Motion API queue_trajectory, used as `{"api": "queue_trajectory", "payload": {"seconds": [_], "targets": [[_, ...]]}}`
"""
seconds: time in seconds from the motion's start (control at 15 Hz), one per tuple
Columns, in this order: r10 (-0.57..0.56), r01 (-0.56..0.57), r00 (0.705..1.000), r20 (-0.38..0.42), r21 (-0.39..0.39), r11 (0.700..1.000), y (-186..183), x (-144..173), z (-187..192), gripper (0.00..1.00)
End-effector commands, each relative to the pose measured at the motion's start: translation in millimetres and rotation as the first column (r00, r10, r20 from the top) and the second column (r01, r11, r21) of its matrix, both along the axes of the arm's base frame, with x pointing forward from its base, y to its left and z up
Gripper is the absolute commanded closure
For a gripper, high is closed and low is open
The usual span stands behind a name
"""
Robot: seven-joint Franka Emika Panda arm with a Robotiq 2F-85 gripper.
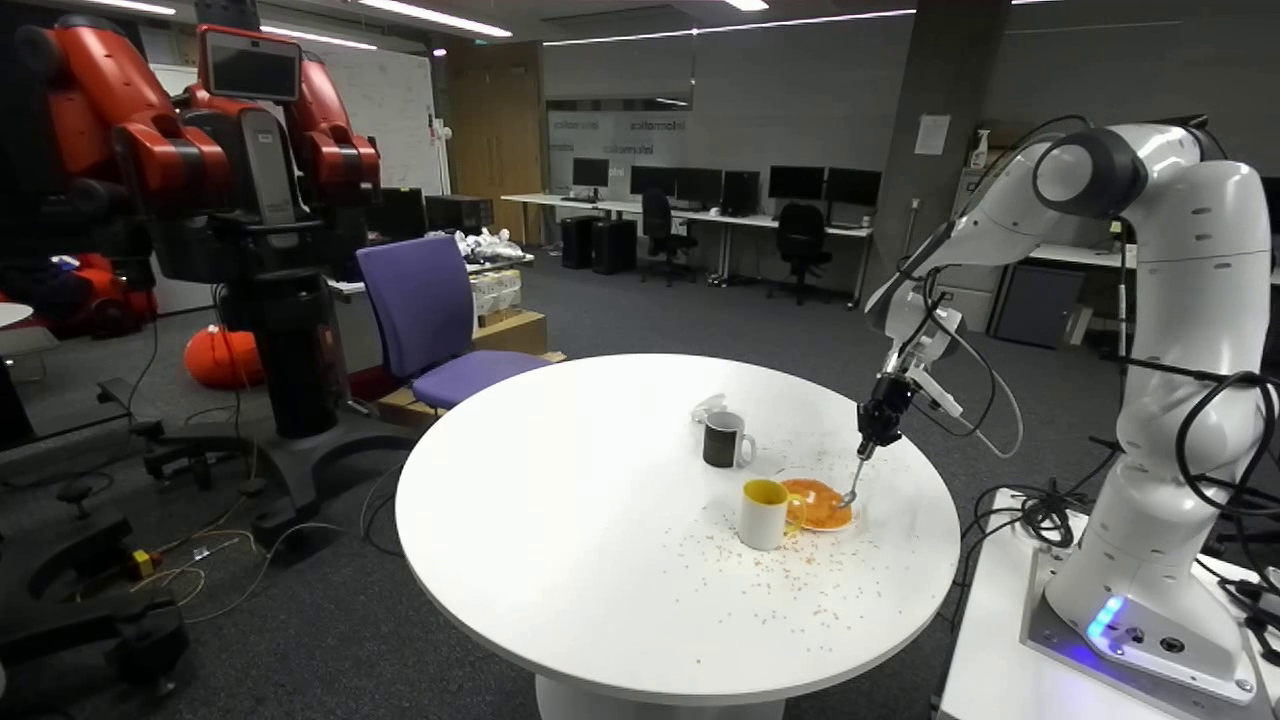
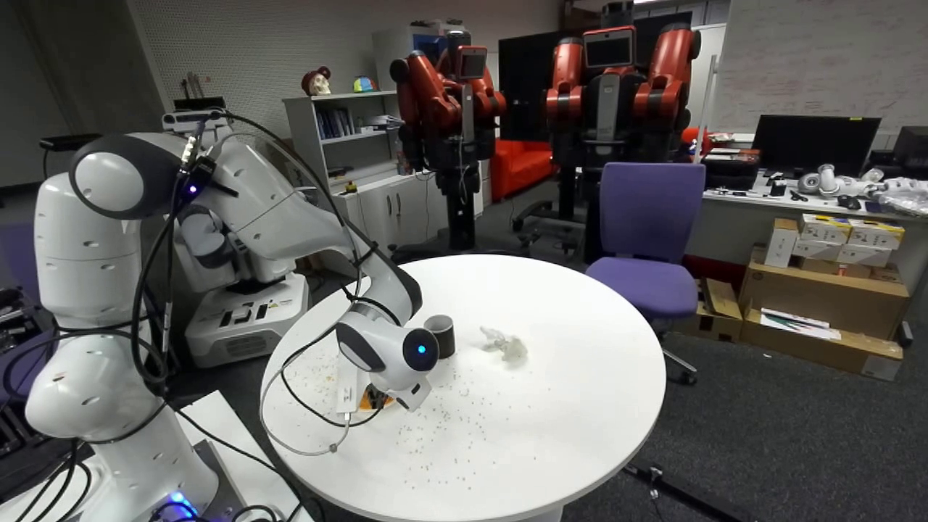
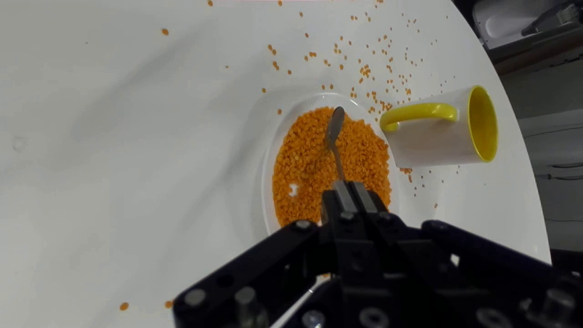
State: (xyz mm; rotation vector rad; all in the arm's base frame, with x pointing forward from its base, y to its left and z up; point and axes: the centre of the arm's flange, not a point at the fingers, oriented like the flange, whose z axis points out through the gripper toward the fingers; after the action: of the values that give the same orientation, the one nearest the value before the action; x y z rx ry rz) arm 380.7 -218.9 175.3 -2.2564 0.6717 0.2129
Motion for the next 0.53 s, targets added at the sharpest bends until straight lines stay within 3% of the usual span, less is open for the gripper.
{"api": "queue_trajectory", "payload": {"seconds": [0.0, 0.47], "targets": [[-0.017, 0.019, 0.999, -0.039, 0.062, 0.998, 0.3, 17.3, -4.8, 0.99], [-0.015, 0.029, 0.992, -0.125, 0.106, 0.994, 2.8, 19.1, -7.9, 0.99]]}}
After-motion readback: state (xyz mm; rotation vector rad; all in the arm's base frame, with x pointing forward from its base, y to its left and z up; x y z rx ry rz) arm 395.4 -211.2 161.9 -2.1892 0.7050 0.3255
